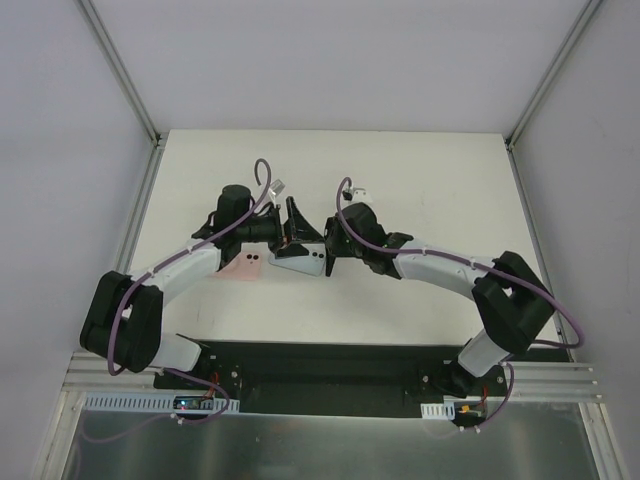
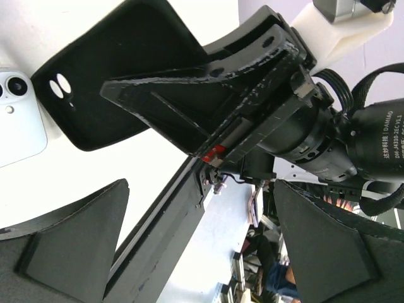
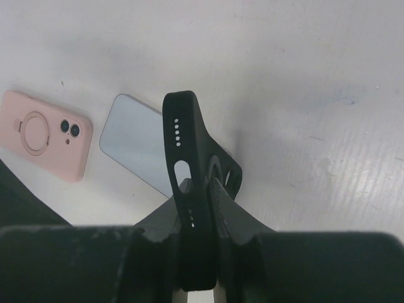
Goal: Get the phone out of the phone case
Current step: Remove the phone case from the phone, then place the phone case at the center of the board, then pick up the phone at the center of the board.
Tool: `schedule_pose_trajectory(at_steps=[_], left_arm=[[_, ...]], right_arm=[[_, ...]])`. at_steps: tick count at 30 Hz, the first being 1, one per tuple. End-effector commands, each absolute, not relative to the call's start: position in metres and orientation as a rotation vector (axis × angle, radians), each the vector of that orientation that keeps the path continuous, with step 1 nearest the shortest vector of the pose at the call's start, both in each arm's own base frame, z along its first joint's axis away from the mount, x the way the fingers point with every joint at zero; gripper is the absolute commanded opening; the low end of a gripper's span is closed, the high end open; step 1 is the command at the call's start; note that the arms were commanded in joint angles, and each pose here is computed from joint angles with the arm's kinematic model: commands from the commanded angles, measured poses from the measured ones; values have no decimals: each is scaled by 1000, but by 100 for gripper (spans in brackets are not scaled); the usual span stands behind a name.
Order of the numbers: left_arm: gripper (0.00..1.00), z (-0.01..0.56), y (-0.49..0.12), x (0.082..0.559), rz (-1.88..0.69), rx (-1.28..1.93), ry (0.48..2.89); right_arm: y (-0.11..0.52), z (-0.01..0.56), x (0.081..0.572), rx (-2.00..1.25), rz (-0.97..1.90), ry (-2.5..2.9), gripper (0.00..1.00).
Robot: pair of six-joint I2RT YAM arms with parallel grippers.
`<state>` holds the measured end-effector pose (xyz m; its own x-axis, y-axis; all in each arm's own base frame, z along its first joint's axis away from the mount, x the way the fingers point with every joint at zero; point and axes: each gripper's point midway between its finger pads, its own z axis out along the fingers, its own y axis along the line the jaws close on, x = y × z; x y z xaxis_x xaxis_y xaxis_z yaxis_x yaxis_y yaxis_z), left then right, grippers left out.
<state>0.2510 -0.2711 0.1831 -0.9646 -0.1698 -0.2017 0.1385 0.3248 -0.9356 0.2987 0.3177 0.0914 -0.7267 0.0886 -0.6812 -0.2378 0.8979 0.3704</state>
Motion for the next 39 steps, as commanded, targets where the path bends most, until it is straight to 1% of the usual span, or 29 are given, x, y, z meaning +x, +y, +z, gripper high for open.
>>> schedule_pose_trajectory(at_steps=[1, 5, 7, 9, 11, 12, 17, 19, 20, 21, 23, 24, 26, 27, 32, 37, 39], left_arm=[[96, 178, -260, 256, -1573, -74, 2334], [96, 177, -253, 257, -1534, -82, 2354], [96, 179, -246, 259, -1508, -84, 2357], [96, 181, -239, 261, -1487, -82, 2351], [96, 184, -227, 262, -1458, -112, 2343], [97, 186, -222, 263, -1441, -105, 2335], [97, 179, -191, 259, -1347, -222, 2369], [97, 176, -180, 258, -1297, -261, 2373], [97, 170, -170, 257, -1268, -326, 2397], [97, 166, -162, 257, -1232, -374, 2408], [98, 155, -136, 261, -1086, -510, 2397], [98, 150, -128, 256, -1043, -558, 2414], [99, 141, -112, 253, -945, -619, 2422], [99, 135, -99, 249, -895, -701, 2438], [99, 101, -60, 235, -612, -979, 2517], [99, 77, -46, 219, -443, -1155, 2601], [99, 75, -42, 219, -401, -1245, 2596]], right_arm=[[299, 7, 214, -153, 545, 2728, 1], [281, 20, 223, -101, 471, 2685, 1], [263, 25, 229, -50, 423, 2677, 1], [245, 34, 232, -8, 418, 2648, 1], [225, 50, 245, 65, 433, 2593, 1], [214, 48, 243, 81, 424, 2597, 2], [152, 68, 275, 264, 396, 2523, 8], [123, 76, 288, 349, 354, 2490, 23], [110, 79, 292, 403, 313, 2476, 38], [87, 77, 290, 474, 197, 2484, 62], [59, 90, 299, 562, 118, 2445, 75], [50, 93, 297, 578, 75, 2449, 86], [41, 110, 303, 568, 30, 2414, 93], [37, 115, 302, 562, 7, 2415, 95], [56, 133, 307, 420, 69, 2413, 96], [96, 127, 301, 248, 110, 2467, 97], [113, 123, 298, 198, 138, 2480, 97]])
